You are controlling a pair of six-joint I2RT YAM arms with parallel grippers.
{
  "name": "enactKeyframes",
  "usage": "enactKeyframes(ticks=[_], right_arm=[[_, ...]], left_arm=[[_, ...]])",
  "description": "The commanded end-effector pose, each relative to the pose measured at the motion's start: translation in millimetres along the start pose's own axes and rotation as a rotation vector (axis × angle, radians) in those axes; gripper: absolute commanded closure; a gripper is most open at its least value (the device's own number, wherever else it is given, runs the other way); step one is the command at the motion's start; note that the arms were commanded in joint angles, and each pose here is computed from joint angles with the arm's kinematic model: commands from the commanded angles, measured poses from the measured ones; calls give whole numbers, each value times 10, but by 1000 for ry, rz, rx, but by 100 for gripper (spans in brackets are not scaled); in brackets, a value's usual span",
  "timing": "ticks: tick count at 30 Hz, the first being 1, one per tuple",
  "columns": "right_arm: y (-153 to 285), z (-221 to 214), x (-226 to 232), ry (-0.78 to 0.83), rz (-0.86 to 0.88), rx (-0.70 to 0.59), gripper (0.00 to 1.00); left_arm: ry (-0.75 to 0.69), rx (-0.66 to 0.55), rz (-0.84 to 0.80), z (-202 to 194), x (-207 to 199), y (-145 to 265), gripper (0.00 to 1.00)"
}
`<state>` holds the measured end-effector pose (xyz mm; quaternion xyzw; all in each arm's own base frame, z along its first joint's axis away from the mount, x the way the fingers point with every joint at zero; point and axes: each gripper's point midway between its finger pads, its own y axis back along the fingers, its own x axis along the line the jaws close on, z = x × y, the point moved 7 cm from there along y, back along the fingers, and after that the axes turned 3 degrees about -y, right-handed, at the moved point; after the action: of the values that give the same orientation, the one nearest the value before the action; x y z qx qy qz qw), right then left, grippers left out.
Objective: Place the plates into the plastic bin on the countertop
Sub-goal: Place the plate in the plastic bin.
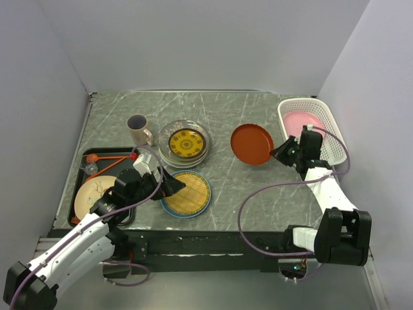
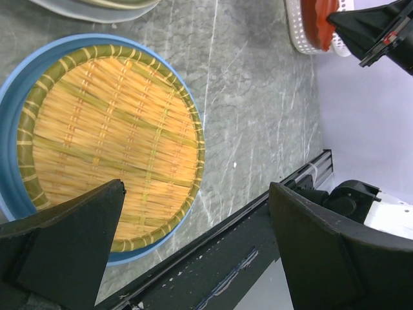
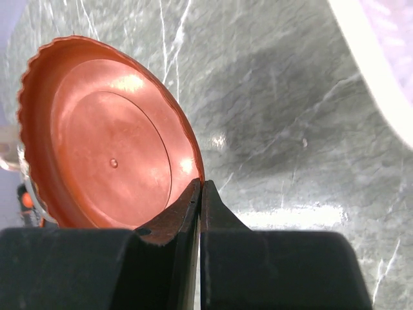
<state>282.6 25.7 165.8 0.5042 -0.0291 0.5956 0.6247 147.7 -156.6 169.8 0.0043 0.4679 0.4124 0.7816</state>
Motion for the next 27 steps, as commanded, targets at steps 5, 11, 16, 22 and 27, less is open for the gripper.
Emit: enactKeyframes(ticks=[5,11,16,22,27], right_arm=[[-8,385,108,-60,81,-96,100],[27,542,33,-104,43,-170,100],[95,718,-22,-128,9,-244,100],[153,864,-100,-180,-15,-304,100],[200,901,-150,-216,-42,-351,100]], left_arm=[[5,5,-20,-15,8,-66,1],[-4,22,-24,-35,26,-109,1],[-15,28,-22,-29,33,-150,1],[-20,47,-12,-26,38,-188,1],[-29,41,-13,-3,27,-208,1]])
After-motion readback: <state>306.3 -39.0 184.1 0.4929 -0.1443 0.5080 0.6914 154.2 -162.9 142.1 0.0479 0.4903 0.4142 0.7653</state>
